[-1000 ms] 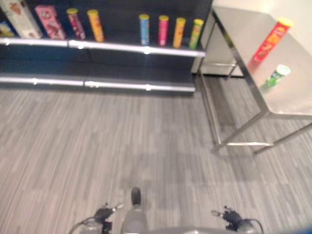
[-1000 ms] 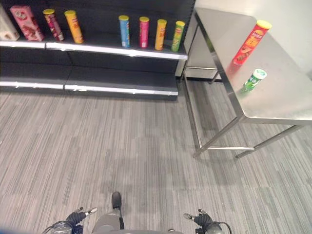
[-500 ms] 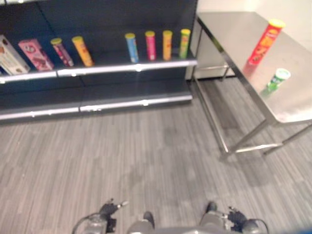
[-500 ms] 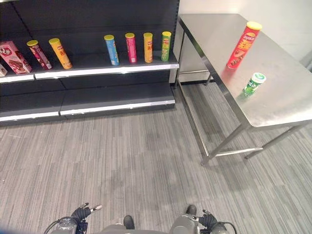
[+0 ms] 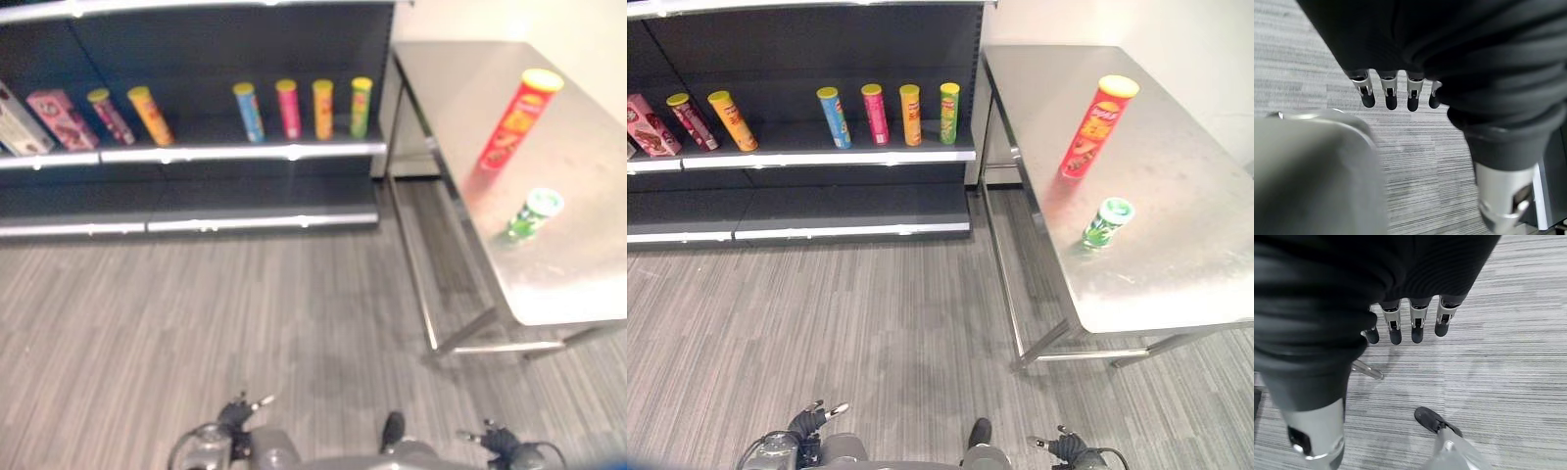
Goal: Put the goods on the table back onto the shelves and tidy them up.
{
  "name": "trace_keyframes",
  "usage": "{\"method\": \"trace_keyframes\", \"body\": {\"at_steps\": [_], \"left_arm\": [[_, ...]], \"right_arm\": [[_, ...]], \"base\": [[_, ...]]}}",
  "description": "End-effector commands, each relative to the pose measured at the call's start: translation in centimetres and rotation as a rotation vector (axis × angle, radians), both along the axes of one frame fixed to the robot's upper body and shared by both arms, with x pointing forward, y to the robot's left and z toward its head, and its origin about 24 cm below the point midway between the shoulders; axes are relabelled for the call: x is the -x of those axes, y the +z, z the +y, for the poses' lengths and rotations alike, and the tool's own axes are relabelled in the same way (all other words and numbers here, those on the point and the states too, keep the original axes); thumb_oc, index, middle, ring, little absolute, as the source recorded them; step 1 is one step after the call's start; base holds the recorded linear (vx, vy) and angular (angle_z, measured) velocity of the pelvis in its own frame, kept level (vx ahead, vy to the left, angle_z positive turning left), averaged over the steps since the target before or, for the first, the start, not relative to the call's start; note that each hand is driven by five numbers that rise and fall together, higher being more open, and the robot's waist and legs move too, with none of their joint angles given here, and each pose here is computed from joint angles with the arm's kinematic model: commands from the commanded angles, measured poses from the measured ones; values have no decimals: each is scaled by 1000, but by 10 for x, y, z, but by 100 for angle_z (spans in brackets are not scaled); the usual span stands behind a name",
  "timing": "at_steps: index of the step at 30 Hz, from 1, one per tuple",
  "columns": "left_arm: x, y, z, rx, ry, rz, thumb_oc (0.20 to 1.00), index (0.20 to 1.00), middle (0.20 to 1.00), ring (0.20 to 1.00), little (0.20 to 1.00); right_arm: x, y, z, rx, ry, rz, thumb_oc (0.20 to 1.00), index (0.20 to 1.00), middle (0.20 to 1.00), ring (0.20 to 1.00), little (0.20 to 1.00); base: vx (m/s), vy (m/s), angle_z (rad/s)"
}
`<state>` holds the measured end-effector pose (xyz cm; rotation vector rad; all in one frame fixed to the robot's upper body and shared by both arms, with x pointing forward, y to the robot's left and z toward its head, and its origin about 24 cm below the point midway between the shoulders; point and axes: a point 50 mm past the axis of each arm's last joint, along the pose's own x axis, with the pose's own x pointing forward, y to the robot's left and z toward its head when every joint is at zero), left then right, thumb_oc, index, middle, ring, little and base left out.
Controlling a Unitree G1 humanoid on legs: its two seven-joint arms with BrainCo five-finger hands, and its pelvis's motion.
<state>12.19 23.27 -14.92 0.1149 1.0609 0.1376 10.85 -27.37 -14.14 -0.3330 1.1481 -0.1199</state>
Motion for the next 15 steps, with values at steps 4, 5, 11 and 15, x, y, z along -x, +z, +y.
{"method": "trace_keyframes", "body": {"at_steps": [4, 5, 11, 15], "left_arm": [[-8, 4, 3, -29, -37, -18, 1000, 1000, 1000, 1000, 1000], [-8, 4, 2, -31, -46, -17, 1000, 1000, 1000, 1000, 1000], [-21, 10, 6, -48, -51, -66, 1000, 1000, 1000, 1000, 1000], [-24, 12, 10, -63, -55, -72, 1000, 1000, 1000, 1000, 1000]], "right_arm": [[4, -1, 0, 13, 5, 12, 1000, 1000, 1000, 1000, 1000], [8, -4, 5, 3, -6, 20, 1000, 1000, 1000, 1000, 1000], [9, -8, 15, -21, -14, 34, 1000, 1000, 1000, 1000, 1000], [11, -10, 17, -31, -23, 40, 1000, 1000, 1000, 1000, 1000]], "base": [[181, 233, -18], [120, 183, -40], [70, 168, -36], [50, 87, -17]]}}
